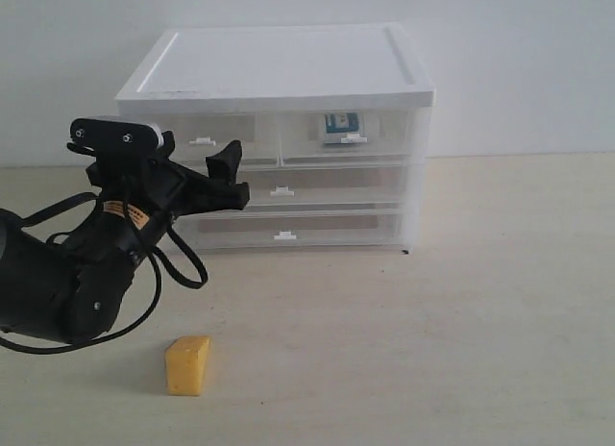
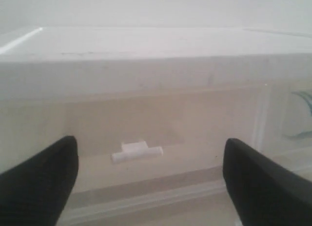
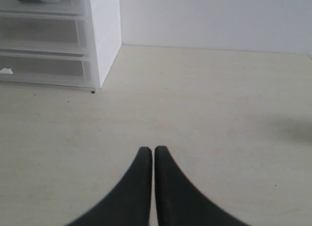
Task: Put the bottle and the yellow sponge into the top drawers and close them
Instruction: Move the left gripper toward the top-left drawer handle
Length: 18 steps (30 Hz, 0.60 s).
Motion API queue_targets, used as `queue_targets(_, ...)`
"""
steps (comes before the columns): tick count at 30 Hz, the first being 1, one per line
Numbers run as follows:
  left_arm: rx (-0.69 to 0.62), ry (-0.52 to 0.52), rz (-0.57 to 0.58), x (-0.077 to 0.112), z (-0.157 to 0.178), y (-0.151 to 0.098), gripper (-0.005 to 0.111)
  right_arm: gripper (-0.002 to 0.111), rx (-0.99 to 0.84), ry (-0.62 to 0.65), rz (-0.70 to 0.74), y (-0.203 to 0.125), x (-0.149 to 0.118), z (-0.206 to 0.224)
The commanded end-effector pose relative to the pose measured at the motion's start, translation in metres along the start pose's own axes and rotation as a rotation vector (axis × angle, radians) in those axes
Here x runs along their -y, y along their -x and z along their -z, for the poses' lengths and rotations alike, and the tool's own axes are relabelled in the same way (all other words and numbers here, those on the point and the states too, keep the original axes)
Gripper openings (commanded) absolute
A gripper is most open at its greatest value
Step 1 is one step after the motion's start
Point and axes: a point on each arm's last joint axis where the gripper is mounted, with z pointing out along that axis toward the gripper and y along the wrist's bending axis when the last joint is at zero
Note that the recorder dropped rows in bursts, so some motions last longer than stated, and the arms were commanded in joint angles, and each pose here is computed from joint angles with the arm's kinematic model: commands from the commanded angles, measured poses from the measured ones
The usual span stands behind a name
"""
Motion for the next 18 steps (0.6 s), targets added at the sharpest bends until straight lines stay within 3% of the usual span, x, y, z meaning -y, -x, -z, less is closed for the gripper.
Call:
queue_targets(1, 0.025, 0.079, 0.027, -0.005, 0.0, 0.003, 0.076, 0.0, 0.005, -0.006, -0.005, -0.001, 0.0, 0.0)
queue_targets(6, 0.031, 0.095, -0.041, -0.006, -0.001, 0.002, 0.076, 0.0, 0.005, -0.006, -0.007, -0.001, 0.0, 0.0)
queue_targets(9, 0.019, 0.079, -0.039, 0.006, -0.005, -0.007, 0.076, 0.0, 0.005, -0.006, -0.007, -0.001, 0.0, 0.0)
queue_targets(12, 0.018, 0.186, -0.026, 0.012, -0.01, -0.012, 0.076, 0.0, 0.005, -0.006, -0.005, -0.001, 0.0, 0.0)
queue_targets(18, 0.052, 0.167, -0.034, 0.018, -0.019, -0.007, 0.073, 0.0, 0.005, -0.006, -0.007, -0.001, 0.0, 0.0)
